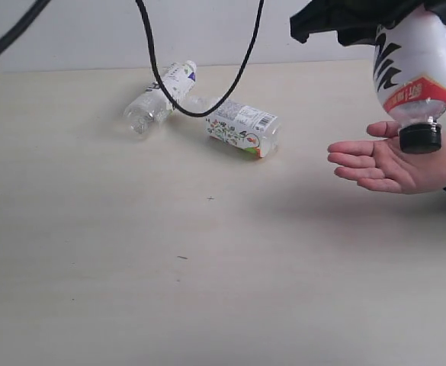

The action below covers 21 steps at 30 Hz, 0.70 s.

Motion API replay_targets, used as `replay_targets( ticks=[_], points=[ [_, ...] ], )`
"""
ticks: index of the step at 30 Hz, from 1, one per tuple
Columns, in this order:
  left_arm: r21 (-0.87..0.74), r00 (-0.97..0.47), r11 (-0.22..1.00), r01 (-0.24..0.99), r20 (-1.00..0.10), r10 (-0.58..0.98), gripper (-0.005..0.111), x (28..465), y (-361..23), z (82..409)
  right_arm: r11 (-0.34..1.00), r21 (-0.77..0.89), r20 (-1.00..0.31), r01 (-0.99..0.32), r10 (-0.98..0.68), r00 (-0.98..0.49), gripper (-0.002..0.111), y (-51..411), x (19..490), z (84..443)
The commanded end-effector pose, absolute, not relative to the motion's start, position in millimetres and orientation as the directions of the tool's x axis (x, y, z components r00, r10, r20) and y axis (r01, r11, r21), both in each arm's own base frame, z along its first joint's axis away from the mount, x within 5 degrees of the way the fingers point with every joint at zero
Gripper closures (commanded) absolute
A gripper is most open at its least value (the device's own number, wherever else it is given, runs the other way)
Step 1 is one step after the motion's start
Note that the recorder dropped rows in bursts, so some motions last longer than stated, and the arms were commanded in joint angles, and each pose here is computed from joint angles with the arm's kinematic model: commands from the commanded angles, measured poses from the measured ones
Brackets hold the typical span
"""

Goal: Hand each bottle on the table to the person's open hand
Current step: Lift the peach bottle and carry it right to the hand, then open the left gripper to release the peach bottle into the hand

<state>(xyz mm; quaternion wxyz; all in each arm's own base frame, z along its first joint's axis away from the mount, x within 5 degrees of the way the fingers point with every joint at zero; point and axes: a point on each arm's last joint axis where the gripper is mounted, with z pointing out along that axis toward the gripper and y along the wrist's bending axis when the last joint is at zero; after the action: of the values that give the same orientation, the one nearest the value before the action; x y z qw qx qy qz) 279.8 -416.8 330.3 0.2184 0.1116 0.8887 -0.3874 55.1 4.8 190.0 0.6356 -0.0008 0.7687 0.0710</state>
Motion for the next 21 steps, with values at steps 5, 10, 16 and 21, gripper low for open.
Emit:
replay_targets(
  ticks=[5, 10, 16, 21],
  points=[
    [-0.714, -0.936, 0.668, 0.209, -0.343, -0.073, 0.107, 294, -436, 285, 0.99, 0.105, -0.979, -0.097, 0.086, -0.183, 0.108, 5, 55, 190],
    [-0.697, -0.954, 0.696, 0.171, -0.295, -0.06, 0.107, 299, -444, 252, 0.99, 0.105, -0.979, -0.097, 0.086, -0.183, 0.108, 5, 55, 190],
    [-0.722, -0.968, 0.683, 0.114, -0.235, -0.086, 0.107, 303, -453, 223, 0.99, 0.105, -0.979, -0.097, 0.086, -0.183, 0.108, 5, 55, 190],
    [-0.742, -0.976, 0.667, 0.064, -0.184, -0.112, 0.106, 305, -459, 206, 0.99, 0.105, -0.979, -0.097, 0.086, -0.183, 0.108, 5, 55, 190]
  ],
)
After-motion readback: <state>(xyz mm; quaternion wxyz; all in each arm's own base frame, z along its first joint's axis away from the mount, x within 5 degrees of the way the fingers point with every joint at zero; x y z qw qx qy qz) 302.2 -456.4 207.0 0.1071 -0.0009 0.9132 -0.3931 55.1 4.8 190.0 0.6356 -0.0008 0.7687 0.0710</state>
